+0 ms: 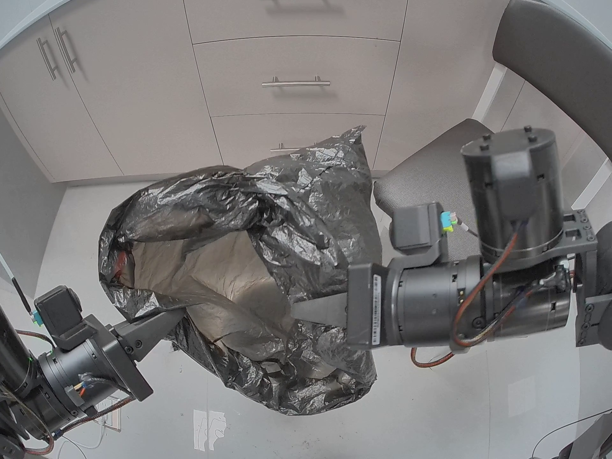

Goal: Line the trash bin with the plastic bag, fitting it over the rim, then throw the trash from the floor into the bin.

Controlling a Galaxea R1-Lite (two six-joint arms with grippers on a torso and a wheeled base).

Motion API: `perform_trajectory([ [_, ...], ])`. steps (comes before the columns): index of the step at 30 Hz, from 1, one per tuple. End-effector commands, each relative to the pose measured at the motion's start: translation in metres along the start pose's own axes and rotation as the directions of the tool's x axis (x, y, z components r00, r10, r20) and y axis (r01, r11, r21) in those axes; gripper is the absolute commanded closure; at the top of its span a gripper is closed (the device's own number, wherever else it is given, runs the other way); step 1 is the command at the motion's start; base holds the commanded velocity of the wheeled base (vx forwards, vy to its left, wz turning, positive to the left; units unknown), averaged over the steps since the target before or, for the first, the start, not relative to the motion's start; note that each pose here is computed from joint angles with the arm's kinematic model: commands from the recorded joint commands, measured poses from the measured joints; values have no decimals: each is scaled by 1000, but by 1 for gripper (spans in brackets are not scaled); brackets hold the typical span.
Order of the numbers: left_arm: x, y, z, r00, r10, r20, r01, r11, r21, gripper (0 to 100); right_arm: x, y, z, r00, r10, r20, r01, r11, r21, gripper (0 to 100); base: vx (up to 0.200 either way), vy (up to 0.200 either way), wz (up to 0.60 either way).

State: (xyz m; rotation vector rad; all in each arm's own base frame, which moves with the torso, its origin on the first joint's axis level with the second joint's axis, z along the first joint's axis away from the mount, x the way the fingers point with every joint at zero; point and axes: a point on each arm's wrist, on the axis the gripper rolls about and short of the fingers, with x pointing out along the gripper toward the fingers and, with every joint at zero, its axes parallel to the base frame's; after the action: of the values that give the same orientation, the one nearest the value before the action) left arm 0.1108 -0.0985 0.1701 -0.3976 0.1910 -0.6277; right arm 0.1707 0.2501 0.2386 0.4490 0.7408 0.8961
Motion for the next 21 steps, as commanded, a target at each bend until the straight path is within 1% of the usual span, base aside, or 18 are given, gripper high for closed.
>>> perform_trajectory([
  [1, 2, 4, -7, 999, 33, -29, -33, 999, 1, 100, 25, -13, -11, 997, -48, -63, 49, 999, 9, 100, 0, 0, 0],
  [3, 4, 5, -8, 998, 49, -34, -49, 999, 1, 100, 31, -16, -13, 996, -55, -67, 56, 998, 7, 100, 0, 0, 0],
  [5, 6, 11, -12, 994, 104, -40, -104, 995, 1, 100, 51, -23, -16, 996, -80, -41, 80, 997, -3, 100, 0, 0, 0],
  [6, 6, 12, -12, 993, 108, -41, -108, 994, 3, 100, 53, -24, -16, 996, -83, -37, 82, 997, -7, 100, 0, 0, 0],
  [7, 7, 15, -18, 989, 132, -64, -131, 991, 14, 100, 63, -28, -18, 994, -106, -15, 106, 994, -35, 100, 0, 0, 0],
  [9, 7, 19, -25, 983, 158, -94, -157, 987, 21, 100, 73, -34, -20, 991, -133, -13, 132, 989, -68, 100, 0, 0, 0],
  [11, 10, 22, -31, 976, 180, -125, -179, 984, 20, 100, 79, -40, -21, 988, -151, -19, 149, 986, -77, 100, 0, 0, 0],
  [13, 14, 29, -37, 963, 220, -156, -219, 975, 25, 100, 84, -43, -23, 987, -161, -25, 159, 984, -77, 100, 0, 0, 0],
  [17, 20, 34, -41, 952, 248, -182, -247, 969, 29, 100, 91, -48, -26, 982, -188, -27, 185, 980, -76, 100, 0, 0, 0],
  [18, 22, 34, -43, 949, 251, -189, -250, 968, 31, 100, 94, -49, -25, 978, -209, -13, 208, 975, -78, 100, 0, 0, 0],
  [21, 26, 36, -46, 947, 254, -195, -253, 967, 31, 100, 97, -53, -21, 972, -235, 10, 235, 969, -76, 100, 0, 0, 0],
])
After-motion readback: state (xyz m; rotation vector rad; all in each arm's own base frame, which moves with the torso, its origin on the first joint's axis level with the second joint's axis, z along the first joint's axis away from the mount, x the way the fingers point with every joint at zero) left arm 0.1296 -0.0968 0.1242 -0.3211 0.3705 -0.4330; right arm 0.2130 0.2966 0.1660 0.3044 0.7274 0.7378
